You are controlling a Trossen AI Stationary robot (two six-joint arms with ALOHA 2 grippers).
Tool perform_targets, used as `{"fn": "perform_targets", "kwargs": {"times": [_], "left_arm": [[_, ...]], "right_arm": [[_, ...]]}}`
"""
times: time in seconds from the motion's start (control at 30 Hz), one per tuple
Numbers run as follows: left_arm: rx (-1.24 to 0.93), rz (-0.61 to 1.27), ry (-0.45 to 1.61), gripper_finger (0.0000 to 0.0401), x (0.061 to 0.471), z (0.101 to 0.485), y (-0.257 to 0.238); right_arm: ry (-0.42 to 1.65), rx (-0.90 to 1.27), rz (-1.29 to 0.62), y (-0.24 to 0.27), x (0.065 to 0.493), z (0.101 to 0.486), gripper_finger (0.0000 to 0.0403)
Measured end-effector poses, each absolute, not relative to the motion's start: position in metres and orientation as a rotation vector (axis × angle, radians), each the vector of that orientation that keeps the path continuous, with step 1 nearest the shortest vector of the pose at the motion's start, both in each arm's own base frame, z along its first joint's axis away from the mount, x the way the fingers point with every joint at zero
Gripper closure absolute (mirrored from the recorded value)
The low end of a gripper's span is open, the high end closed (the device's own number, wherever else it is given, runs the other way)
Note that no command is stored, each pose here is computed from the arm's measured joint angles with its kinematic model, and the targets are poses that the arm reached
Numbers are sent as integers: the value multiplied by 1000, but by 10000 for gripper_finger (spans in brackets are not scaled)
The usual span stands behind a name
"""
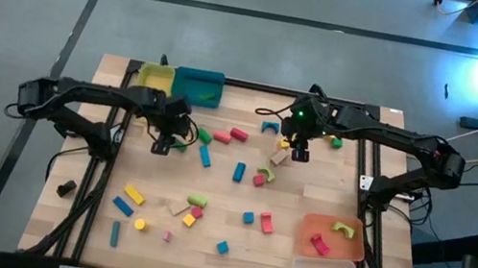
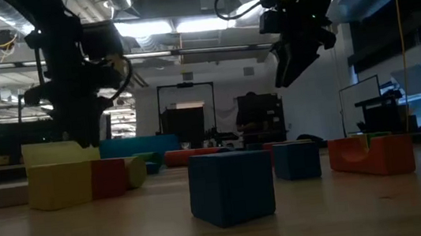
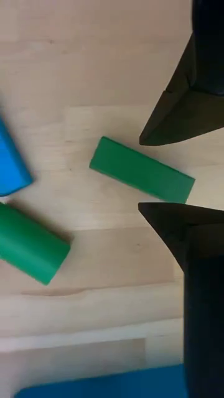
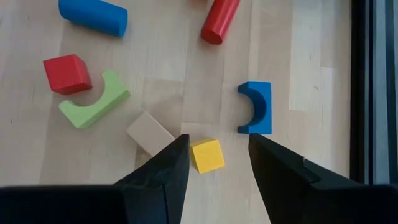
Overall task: Sort blocks by size
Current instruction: Put the green rectangular block into the blue bin
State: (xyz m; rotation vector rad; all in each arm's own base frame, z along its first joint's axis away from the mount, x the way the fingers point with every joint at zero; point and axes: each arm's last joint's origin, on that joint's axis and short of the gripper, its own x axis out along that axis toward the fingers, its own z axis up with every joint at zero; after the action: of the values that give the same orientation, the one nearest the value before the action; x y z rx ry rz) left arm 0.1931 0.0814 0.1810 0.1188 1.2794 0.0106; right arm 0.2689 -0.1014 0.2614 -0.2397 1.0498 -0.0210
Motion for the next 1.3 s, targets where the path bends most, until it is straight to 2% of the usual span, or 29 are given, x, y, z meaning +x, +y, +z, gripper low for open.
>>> {"fn": "perform_targets", "kwargs": {"times": [0.43, 0.93, 1.3], "left_arm": [[150, -7, 1268, 258, 181, 148, 76], [194, 35, 1160, 258, 190, 148, 80], [248, -18, 1199, 258, 190, 141, 82]], "right_arm": [[1048, -240, -21, -101, 269, 261, 235], [1048, -240, -21, -101, 269, 262, 235], [1048, -240, -21, -101, 269, 262, 235]]}}
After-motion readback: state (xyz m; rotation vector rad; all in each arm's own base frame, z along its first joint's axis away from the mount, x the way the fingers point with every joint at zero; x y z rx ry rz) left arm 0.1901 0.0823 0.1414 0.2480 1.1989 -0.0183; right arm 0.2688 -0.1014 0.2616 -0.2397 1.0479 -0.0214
